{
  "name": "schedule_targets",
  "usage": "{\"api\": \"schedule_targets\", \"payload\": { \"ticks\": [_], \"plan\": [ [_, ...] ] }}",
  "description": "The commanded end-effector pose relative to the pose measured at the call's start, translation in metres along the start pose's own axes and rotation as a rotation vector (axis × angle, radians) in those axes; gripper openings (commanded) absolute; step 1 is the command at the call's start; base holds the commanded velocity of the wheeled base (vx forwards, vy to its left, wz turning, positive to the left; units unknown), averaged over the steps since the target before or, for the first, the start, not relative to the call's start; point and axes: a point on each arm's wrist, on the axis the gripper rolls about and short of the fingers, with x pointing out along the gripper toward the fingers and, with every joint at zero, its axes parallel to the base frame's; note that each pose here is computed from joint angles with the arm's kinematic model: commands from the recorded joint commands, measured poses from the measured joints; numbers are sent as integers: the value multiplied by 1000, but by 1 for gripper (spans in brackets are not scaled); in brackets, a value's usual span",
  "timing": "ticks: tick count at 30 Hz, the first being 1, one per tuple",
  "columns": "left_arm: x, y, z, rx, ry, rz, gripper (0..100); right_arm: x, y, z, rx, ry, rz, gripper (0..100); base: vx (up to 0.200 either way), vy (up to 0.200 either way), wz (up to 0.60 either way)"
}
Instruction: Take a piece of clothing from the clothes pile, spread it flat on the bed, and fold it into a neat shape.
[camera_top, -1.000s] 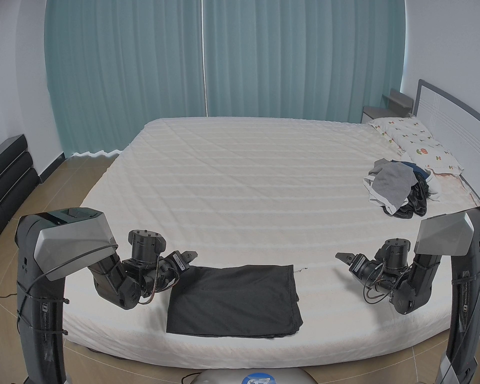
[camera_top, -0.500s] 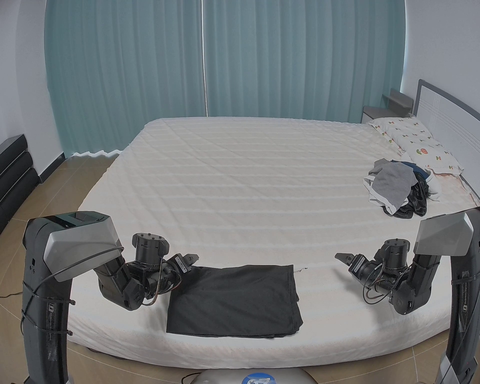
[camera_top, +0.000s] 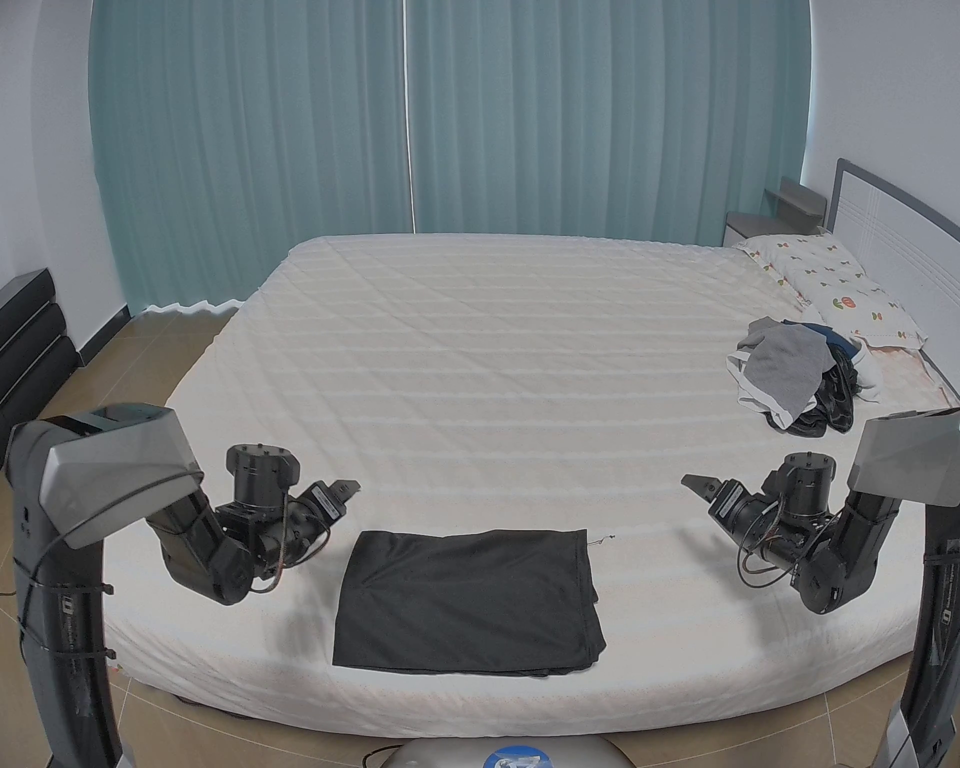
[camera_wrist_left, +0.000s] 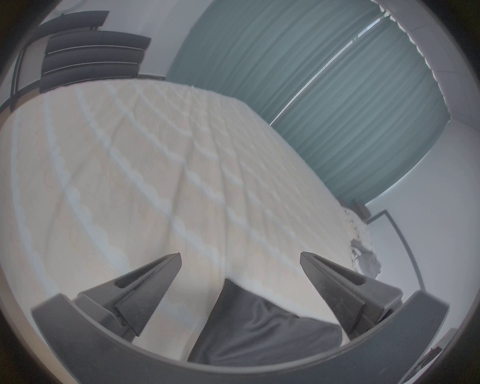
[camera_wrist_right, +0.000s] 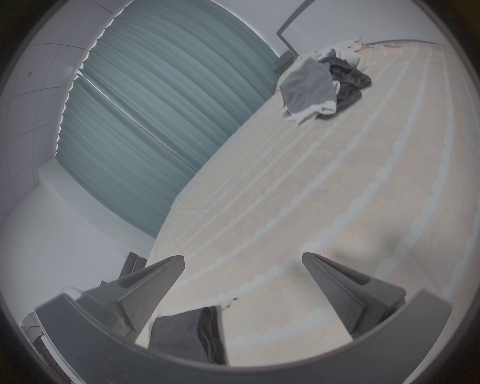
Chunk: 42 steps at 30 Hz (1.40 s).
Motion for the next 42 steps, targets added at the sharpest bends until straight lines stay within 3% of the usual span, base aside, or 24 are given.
{"api": "schedule_targets", "payload": {
  "ticks": [1,5,10,11,16,17,21,26,32,38,42],
  "plan": [
    [-66,-16,65,-67,-189,-69,100,-34,42,40,-20,-110,86,100,0,0,0],
    [-103,-27,88,-52,-276,-117,100,-78,62,62,-25,-150,97,100,0,0,0],
    [-150,-31,90,53,-326,-129,100,-138,85,76,-68,-193,129,100,0,0,0],
    [-177,-31,87,98,-354,-146,100,-171,94,76,-110,-215,151,100,0,0,0],
    [-240,-31,79,161,-440,-209,100,-249,105,71,-237,-282,195,100,0,0,0],
    [-259,-28,73,205,-471,-220,100,-277,104,67,-300,-291,186,100,0,0,0],
    [-302,-16,56,338,-560,-234,100,-340,94,46,-412,-314,176,100,0,0,0],
    [-339,0,35,448,-644,-233,100,-387,70,14,-442,-330,156,100,0,0,0],
    [-375,19,13,473,-697,-176,100,-409,48,-15,-489,-348,134,100,0,0,0],
    [-403,40,-12,499,-713,-141,100,-421,31,-36,-640,-378,107,100,0,0,0],
    [-413,59,-33,531,-706,-94,100,-426,21,-53,-722,-405,27,100,0,0,0]
  ]
}}
